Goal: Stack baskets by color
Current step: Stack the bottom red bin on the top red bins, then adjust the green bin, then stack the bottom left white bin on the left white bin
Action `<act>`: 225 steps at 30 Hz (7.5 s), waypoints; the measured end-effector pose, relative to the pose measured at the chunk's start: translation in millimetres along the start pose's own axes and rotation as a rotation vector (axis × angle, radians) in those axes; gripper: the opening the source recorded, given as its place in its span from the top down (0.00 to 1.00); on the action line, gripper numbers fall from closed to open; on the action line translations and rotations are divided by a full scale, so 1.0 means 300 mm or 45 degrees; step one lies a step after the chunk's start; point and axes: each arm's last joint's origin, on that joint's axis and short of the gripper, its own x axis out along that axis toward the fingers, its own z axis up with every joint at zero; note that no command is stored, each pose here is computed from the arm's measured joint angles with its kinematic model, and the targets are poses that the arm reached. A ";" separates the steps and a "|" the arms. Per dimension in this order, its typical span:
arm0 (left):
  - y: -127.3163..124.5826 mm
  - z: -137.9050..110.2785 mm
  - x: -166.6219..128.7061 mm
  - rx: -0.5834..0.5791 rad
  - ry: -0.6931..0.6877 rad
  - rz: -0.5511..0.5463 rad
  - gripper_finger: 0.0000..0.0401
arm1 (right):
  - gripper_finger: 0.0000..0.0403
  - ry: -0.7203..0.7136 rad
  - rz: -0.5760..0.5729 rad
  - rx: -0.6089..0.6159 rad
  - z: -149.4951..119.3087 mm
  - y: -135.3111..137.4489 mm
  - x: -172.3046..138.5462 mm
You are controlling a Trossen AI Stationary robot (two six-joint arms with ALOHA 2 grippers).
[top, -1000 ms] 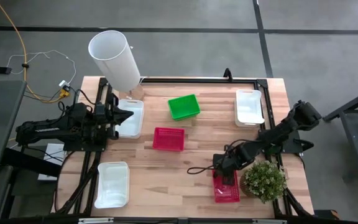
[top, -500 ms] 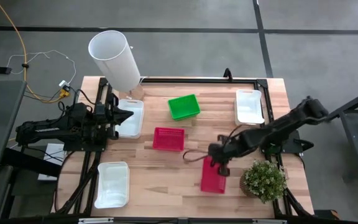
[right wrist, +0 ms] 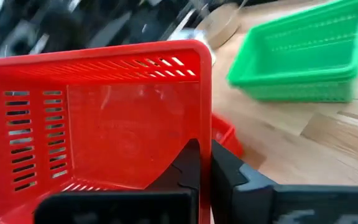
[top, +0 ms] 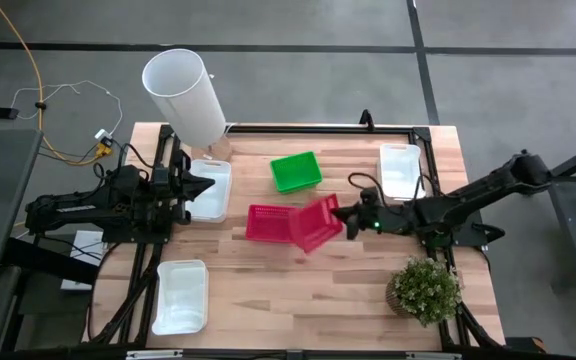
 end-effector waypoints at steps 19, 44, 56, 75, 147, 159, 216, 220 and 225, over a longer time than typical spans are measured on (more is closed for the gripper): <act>0.000 0.000 0.000 -0.034 -0.001 0.000 1.00 | 1.00 0.128 -0.459 0.048 0.001 0.289 0.400; 0.003 -0.008 0.000 0.001 0.034 0.040 1.00 | 1.00 0.156 -0.777 0.292 -0.083 0.287 0.460; 0.007 -0.008 0.000 0.024 0.034 0.099 1.00 | 0.98 0.169 -0.782 0.269 -0.076 0.279 0.467; 0.007 -0.009 0.000 0.011 0.037 0.098 1.00 | 0.44 0.366 -0.775 -0.226 -0.034 0.296 0.394; 0.012 -0.010 -0.001 0.036 0.046 0.155 1.00 | 1.00 0.694 -0.291 -0.808 0.220 -0.068 0.712; 0.012 -0.010 -0.001 0.036 0.044 0.165 1.00 | 1.00 0.544 -0.299 -0.773 0.238 -0.083 0.753; -0.022 -0.026 0.074 -0.068 0.474 0.094 0.54 | 1.00 -0.338 0.252 -0.979 0.134 -0.073 -0.010; -0.033 0.000 0.088 -0.096 0.603 0.132 0.48 | 1.00 -0.321 0.245 -0.987 0.130 -0.076 -0.009; -0.049 0.019 0.102 -0.192 0.855 0.203 0.48 | 1.00 -0.301 0.237 -0.986 0.127 -0.080 -0.007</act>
